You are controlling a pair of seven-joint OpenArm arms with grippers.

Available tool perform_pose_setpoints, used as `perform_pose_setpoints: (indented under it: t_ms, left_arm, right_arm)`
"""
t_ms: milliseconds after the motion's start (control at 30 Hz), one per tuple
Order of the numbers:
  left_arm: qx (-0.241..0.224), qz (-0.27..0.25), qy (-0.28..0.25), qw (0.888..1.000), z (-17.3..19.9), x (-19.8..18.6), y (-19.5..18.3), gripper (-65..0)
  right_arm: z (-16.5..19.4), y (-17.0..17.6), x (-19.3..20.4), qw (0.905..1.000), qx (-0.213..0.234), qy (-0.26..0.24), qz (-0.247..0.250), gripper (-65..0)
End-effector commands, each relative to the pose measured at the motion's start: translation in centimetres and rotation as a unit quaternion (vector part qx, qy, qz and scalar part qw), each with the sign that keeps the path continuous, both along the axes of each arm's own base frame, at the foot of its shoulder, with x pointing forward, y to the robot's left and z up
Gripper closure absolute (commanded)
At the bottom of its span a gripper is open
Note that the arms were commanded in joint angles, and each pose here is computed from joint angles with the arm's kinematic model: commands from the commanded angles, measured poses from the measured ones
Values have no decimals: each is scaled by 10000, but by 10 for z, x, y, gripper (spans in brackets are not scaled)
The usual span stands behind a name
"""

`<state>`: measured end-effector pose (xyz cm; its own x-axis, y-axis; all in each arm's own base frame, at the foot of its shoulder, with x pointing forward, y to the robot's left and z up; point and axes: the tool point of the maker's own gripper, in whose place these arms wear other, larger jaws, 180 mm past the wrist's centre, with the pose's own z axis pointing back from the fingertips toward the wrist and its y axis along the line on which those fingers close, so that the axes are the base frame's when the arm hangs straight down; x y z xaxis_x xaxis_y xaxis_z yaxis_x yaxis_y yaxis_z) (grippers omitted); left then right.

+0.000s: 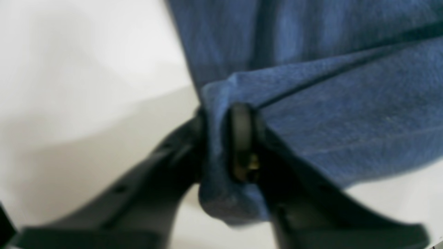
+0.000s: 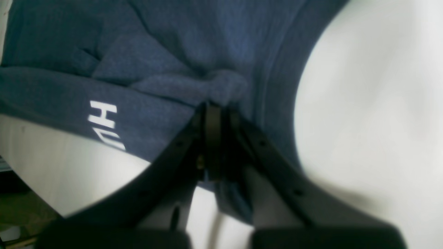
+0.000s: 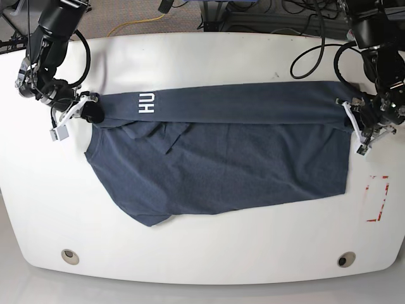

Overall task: Fold the T-shirt properly
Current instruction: 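Lower the folded edge onto the shirt and open both grippers, then regrasp the folded edge with both grippers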

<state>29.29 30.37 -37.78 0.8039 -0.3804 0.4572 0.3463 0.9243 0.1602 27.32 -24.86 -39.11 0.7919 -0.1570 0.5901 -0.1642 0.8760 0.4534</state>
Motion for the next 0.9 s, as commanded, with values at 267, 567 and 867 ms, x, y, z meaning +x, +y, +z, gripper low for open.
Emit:
perform_pose_setpoints:
  t_ms: [267, 567, 867]
  left_arm:
    - [78, -24, -459, 9989, 29, 28, 5, -365]
    - [118, 90, -1008, 9948, 62, 18, 12, -368]
    - [-19, 87, -370, 9993, 18, -38, -3, -367]
  right_arm:
    - [40, -22, 21, 9975, -404, -574, 31, -563]
    - [45, -50, -6, 9956, -770, -501, -188, -520]
    - [21, -39, -33, 9978, -591, -199, -235, -444]
